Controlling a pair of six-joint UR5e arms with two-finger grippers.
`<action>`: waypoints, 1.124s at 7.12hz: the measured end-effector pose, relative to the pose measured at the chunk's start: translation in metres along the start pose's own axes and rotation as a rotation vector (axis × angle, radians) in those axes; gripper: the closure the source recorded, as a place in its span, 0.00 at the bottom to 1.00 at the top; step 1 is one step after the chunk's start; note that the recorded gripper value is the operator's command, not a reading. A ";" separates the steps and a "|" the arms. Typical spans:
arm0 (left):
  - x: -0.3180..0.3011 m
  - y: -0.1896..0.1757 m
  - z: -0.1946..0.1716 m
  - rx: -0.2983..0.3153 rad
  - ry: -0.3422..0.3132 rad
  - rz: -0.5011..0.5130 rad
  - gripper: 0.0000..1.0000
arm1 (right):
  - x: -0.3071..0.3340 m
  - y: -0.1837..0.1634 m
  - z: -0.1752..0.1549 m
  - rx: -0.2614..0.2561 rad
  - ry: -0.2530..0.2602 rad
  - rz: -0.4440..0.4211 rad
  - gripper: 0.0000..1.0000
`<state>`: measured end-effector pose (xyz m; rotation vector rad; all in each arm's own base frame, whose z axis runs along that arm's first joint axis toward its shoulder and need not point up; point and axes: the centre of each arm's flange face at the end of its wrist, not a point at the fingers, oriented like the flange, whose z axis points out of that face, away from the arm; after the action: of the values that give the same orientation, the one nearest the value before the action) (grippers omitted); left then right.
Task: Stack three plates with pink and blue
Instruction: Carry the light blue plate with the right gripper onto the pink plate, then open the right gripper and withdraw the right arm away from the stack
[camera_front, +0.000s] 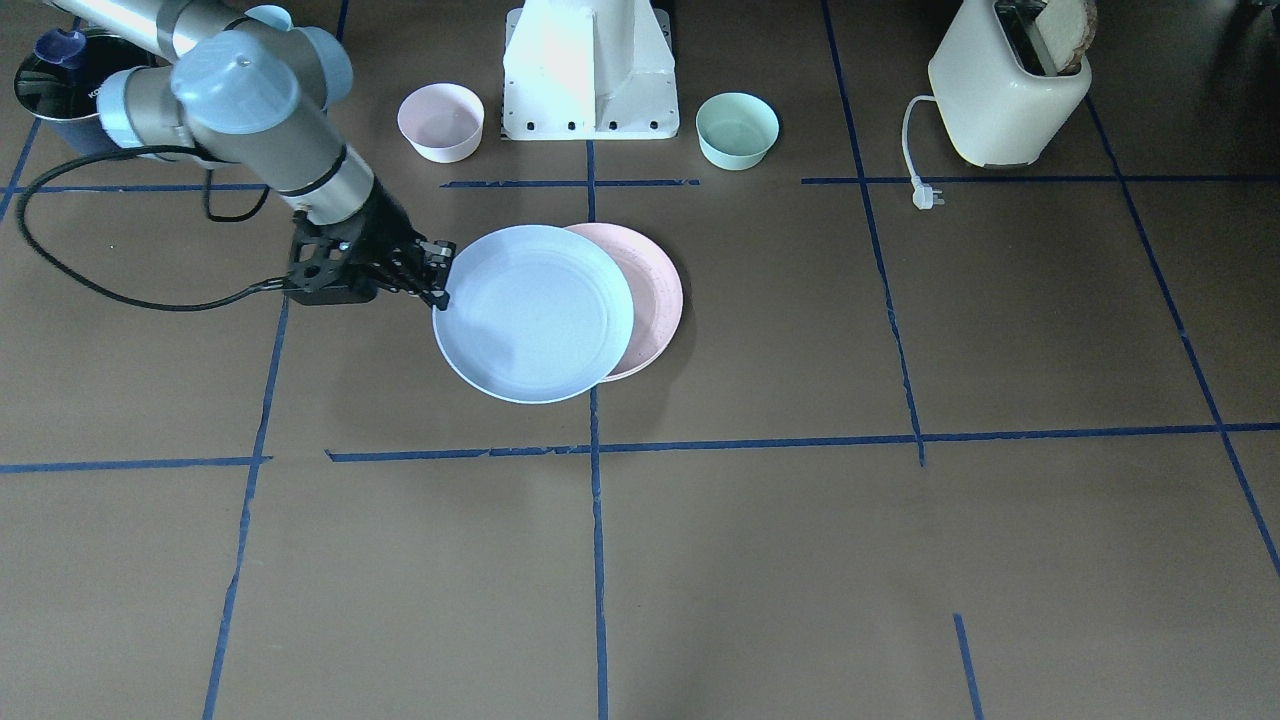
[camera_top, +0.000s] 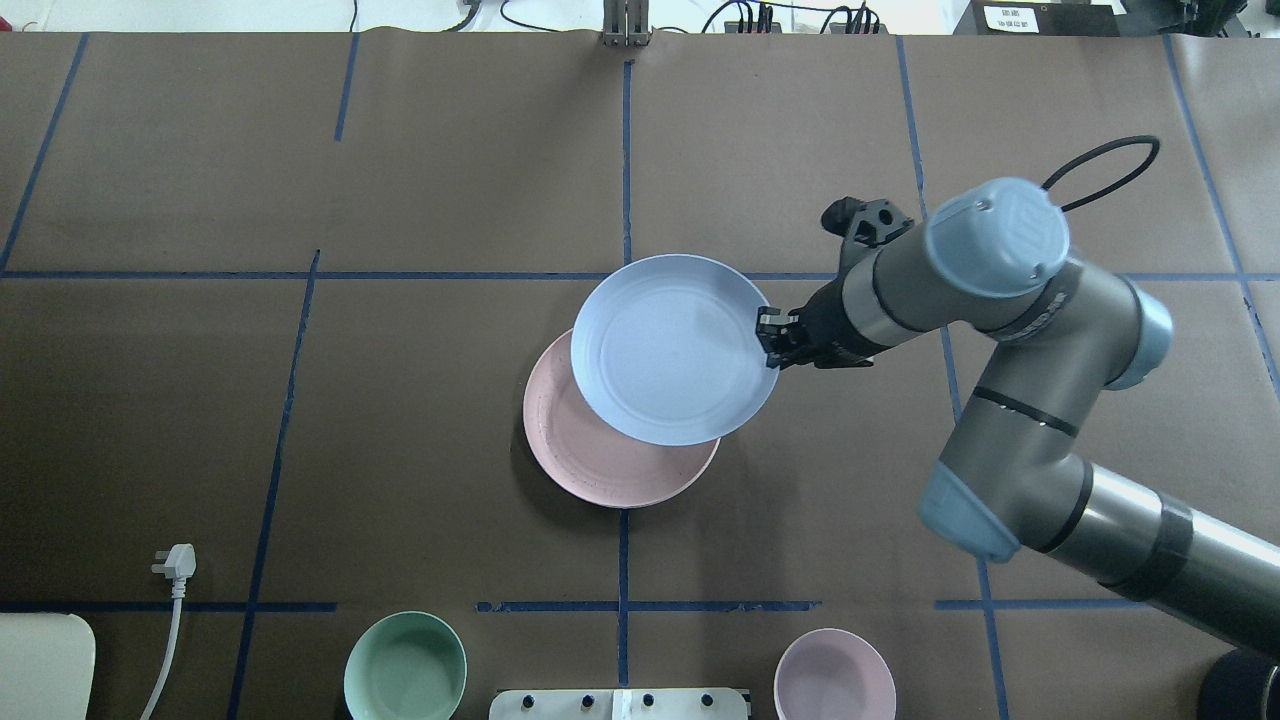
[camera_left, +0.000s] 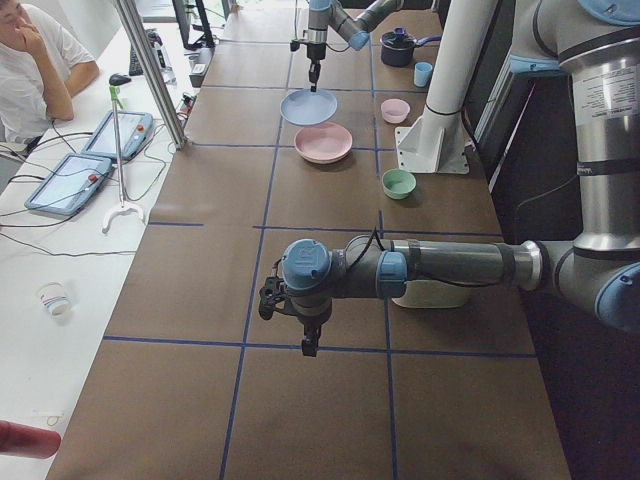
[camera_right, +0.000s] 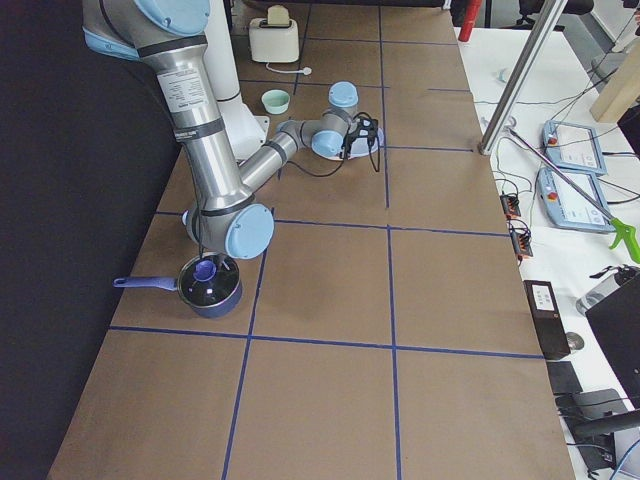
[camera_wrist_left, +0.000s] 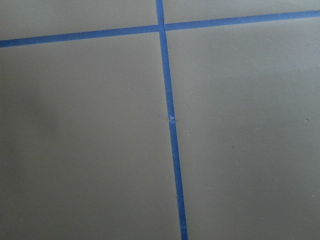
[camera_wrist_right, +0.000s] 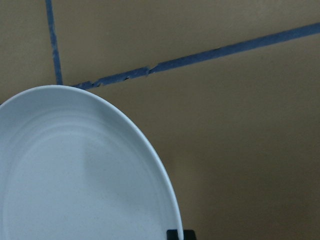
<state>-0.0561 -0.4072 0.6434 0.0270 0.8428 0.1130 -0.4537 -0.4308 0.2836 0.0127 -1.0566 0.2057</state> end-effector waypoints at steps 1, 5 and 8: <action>0.000 0.000 0.000 -0.001 0.001 -0.001 0.00 | -0.017 0.019 0.014 0.005 0.013 0.001 1.00; 0.000 0.000 0.000 0.000 0.002 -0.002 0.00 | -0.029 0.049 0.037 -0.003 0.032 -0.012 0.01; 0.000 0.000 0.000 0.000 0.003 0.000 0.00 | -0.027 0.042 0.032 0.007 0.033 -0.011 0.00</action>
<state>-0.0558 -0.4074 0.6436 0.0263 0.8459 0.1132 -0.5017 -0.3977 0.2728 0.0209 -1.0226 0.1992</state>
